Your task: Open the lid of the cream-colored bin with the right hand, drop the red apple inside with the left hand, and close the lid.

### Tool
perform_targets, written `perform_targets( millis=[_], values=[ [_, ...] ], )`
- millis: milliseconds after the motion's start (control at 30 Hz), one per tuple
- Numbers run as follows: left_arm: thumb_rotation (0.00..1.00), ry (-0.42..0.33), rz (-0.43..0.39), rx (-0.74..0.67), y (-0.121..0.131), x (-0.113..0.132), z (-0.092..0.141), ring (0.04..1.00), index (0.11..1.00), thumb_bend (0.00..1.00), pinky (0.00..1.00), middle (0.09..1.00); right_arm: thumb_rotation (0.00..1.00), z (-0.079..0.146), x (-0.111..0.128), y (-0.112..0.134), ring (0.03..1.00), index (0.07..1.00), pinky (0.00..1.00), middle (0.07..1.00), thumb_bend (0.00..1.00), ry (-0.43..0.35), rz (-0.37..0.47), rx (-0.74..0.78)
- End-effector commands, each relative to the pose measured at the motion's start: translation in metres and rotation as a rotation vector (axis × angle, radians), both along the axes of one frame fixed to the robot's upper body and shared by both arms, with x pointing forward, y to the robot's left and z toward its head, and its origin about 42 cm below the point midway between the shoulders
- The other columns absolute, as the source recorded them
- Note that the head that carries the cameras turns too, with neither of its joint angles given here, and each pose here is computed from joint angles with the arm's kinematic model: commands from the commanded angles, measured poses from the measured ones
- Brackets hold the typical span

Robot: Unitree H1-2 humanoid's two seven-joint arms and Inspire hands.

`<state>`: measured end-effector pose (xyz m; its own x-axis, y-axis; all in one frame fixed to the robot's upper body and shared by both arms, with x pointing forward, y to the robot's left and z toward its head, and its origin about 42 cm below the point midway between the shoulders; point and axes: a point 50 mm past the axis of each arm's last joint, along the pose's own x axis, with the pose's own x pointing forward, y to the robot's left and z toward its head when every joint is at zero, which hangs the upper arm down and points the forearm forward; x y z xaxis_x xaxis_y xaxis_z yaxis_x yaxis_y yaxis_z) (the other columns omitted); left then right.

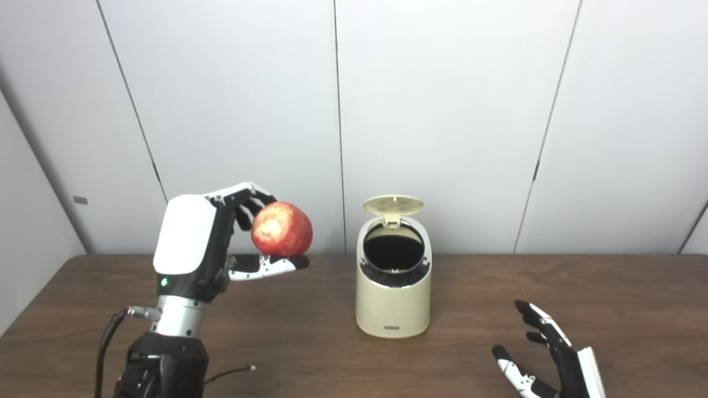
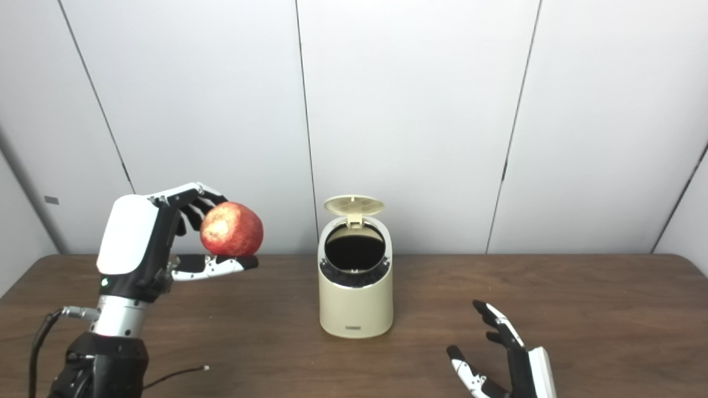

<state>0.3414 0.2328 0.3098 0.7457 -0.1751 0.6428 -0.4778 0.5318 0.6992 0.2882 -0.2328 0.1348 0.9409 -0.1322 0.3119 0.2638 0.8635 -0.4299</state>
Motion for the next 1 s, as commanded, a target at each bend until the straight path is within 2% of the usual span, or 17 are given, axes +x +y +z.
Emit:
perform_targets(
  millis=[0,167,333,433,533,700,800,967],
  values=[
    [0.0,-0.109,-0.033,0.017,-0.009,-0.004,0.025,0.381,0.519,0.5,0.25,0.467,0.3,0.0,0.002,0.001,0.833,0.817,0.75,0.834,0.22,-0.024,-0.001,-0.017],
    [0.0,-0.134,-0.075,0.018,-0.028,-0.009,0.03,0.386,0.519,0.5,0.25,0.475,0.3,0.0,0.004,0.0,0.834,0.818,0.75,0.836,0.22,-0.022,0.003,-0.03],
    [0.0,-0.12,-0.098,0.017,-0.036,-0.006,0.028,0.379,0.52,0.5,0.25,0.469,0.34,-0.001,0.004,0.002,0.828,0.815,0.75,0.831,0.23,-0.023,0.007,-0.039],
    [0.0,-0.113,-0.115,0.007,-0.043,-0.003,0.024,0.379,0.521,0.5,0.24,0.471,0.32,-0.002,0.004,0.003,0.828,0.814,0.75,0.831,0.24,-0.019,0.006,-0.035],
    [0.0,-0.111,-0.123,-0.005,-0.05,0.001,0.019,0.378,0.522,0.5,0.24,0.47,0.3,-0.002,0.004,0.004,0.827,0.813,0.74,0.831,0.24,-0.014,-0.001,-0.042],
    [0.0,-0.083,-0.145,-0.019,-0.062,0.01,0.012,0.382,0.524,0.5,0.25,0.47,0.33,-0.005,0.004,0.004,0.823,0.814,0.73,0.829,0.23,-0.012,-0.007,-0.048],
    [0.0,-0.075,-0.16,-0.021,-0.07,0.017,0.007,0.381,0.527,0.5,0.25,0.473,0.3,-0.006,0.004,0.005,0.828,0.816,0.74,0.832,0.24,-0.017,-0.001,-0.032],
    [0.0,-0.046,-0.184,-0.04,-0.083,0.03,0.002,0.375,0.524,0.5,0.24,0.465,0.34,-0.007,0.003,0.006,0.833,0.822,0.74,0.838,0.24,-0.013,-0.003,-0.023]
  ],
)
